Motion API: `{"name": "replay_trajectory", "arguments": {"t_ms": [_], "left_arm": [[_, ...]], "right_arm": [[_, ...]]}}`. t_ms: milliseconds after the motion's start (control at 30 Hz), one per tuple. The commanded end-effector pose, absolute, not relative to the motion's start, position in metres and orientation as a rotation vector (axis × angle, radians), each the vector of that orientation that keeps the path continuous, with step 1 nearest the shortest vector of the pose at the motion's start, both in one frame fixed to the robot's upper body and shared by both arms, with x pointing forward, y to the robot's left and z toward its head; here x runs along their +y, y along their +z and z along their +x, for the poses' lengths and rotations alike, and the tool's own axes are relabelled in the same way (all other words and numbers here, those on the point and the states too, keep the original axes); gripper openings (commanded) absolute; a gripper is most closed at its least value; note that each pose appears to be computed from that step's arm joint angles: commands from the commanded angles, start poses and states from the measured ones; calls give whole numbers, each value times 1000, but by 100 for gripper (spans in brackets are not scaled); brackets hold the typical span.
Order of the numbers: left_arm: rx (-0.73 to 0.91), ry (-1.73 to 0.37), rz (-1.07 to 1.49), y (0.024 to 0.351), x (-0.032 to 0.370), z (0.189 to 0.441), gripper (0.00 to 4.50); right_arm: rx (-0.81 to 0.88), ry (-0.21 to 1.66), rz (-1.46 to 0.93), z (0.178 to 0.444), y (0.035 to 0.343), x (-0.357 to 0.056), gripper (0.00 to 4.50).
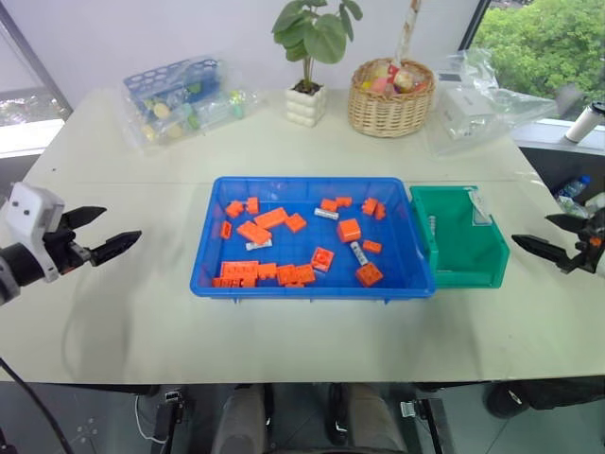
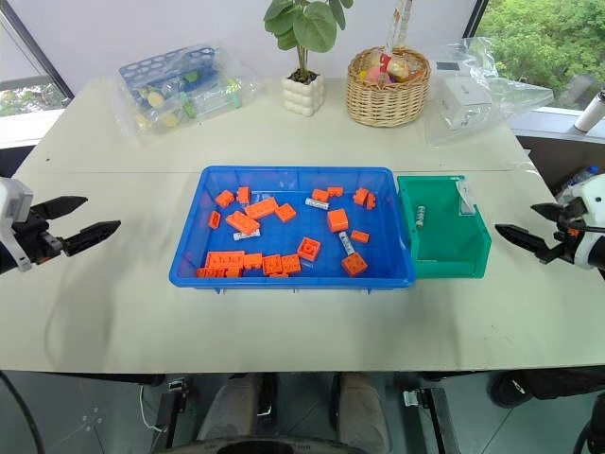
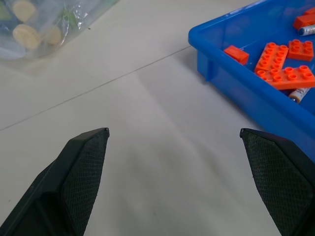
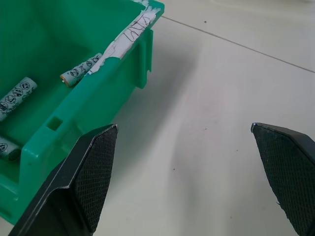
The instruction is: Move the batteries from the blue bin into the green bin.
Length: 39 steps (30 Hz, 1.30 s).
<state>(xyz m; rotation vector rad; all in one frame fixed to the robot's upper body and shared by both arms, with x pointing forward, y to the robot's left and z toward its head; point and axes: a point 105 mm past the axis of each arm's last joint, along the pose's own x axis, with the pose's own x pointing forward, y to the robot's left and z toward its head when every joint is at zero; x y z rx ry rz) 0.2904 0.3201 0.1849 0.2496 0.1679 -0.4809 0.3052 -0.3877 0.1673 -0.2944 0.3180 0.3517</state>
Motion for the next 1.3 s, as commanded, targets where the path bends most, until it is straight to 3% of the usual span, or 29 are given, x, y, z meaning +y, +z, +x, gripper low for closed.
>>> {"name": "replay_trajectory", "arguments": {"t_ms": [33, 233, 433, 567, 867, 1033, 1300], "left_arm": [[113, -486, 267, 200, 314, 292, 450], [109, -611, 272, 209, 288, 291, 450], [93, -796, 287, 222, 250, 278, 450], [113, -923, 306, 222, 228, 265, 450], [154, -936, 359, 217, 232, 261, 450], [160, -934, 369, 213, 232, 260, 450], [163, -929, 365, 212, 232, 258, 450]], "right_arm": [[266, 325, -336, 307, 190, -393, 446], [149, 360, -395, 324, 227, -373, 446], [16, 656, -410, 339, 266, -273, 446], [14, 867, -273, 343, 270, -180, 446], [294, 1060, -85, 343, 212, -38, 446], [467, 1063, 2, 344, 179, 3, 446], [545, 1044, -32, 351, 152, 28, 446]]}}
